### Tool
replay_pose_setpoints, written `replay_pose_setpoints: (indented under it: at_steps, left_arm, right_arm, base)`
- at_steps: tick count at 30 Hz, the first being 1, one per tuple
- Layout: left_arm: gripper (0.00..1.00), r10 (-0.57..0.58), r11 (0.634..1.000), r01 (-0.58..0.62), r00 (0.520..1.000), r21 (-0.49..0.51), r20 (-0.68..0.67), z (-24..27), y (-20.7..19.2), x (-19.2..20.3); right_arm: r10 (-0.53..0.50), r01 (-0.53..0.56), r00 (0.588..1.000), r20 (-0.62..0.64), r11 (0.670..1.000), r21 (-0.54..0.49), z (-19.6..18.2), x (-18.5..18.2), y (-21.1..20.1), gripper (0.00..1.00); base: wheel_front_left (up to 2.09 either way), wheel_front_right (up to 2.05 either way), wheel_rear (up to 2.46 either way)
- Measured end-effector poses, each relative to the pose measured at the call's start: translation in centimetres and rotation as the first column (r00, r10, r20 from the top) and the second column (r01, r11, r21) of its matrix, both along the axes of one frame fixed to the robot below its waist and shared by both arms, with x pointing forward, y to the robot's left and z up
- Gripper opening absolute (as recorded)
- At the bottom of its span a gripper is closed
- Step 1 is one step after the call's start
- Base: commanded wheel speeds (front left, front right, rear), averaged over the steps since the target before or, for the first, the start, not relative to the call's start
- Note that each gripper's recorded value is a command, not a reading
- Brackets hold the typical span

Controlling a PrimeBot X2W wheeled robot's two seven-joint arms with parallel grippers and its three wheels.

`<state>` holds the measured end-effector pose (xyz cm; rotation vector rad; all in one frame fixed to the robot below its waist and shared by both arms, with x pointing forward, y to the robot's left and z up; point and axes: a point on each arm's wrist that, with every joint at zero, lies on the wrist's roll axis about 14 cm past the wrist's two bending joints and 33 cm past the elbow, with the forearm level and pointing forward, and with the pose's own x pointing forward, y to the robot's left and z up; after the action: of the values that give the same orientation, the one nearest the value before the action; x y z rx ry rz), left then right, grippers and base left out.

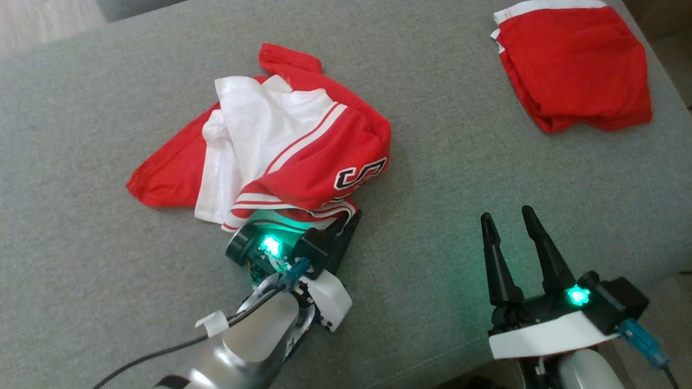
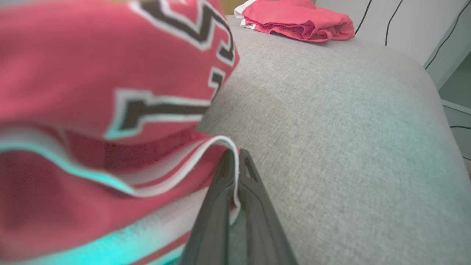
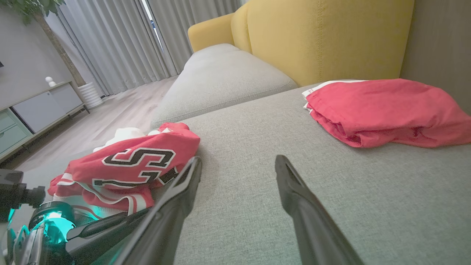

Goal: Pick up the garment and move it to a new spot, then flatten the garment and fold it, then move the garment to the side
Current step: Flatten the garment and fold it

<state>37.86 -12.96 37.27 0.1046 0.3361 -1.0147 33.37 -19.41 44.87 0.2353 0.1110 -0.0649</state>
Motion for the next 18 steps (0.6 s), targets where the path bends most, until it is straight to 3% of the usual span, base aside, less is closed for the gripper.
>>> replay_pose_setpoints:
  at_steps: [5, 10, 15, 18]
  left_arm:
    - [0.00, -0.049, 0.998, 0.051, 0.997, -0.037, 0.056, 2.6, -0.9, -0.2]
    - [0.00, -0.077, 0.968, 0.134, 0.963, -0.211, 0.258, 13.0, -4.3, 1.4]
    - [0.00, -0.058, 0.942, 0.211, 0.869, -0.260, 0.492, 23.6, -5.7, 3.2]
    - [0.00, -0.027, 0.941, 0.236, 0.769, -0.244, 0.638, 30.2, -5.9, 4.1]
  right_arm:
    - [0.015, -0.015, 1.000, 0.027, 1.000, 0.005, 0.7, 0.0, 0.5, 1.00]
    - [0.021, -0.022, 0.996, 0.081, 1.000, 0.016, 2.3, -0.4, 0.7, 1.00]
    - [0.031, -0.034, 0.993, 0.116, 0.999, 0.029, 3.2, -1.8, 1.4, 1.00]
    - [0.032, -0.037, 0.992, 0.122, 0.999, 0.038, 3.3, -3.1, 1.8, 1.00]
  base:
    - [0.00, 0.00, 0.00]
    - [0.00, 0.00, 0.00]
    - [0.00, 0.00, 0.00]
    - [0.00, 0.00, 0.00]
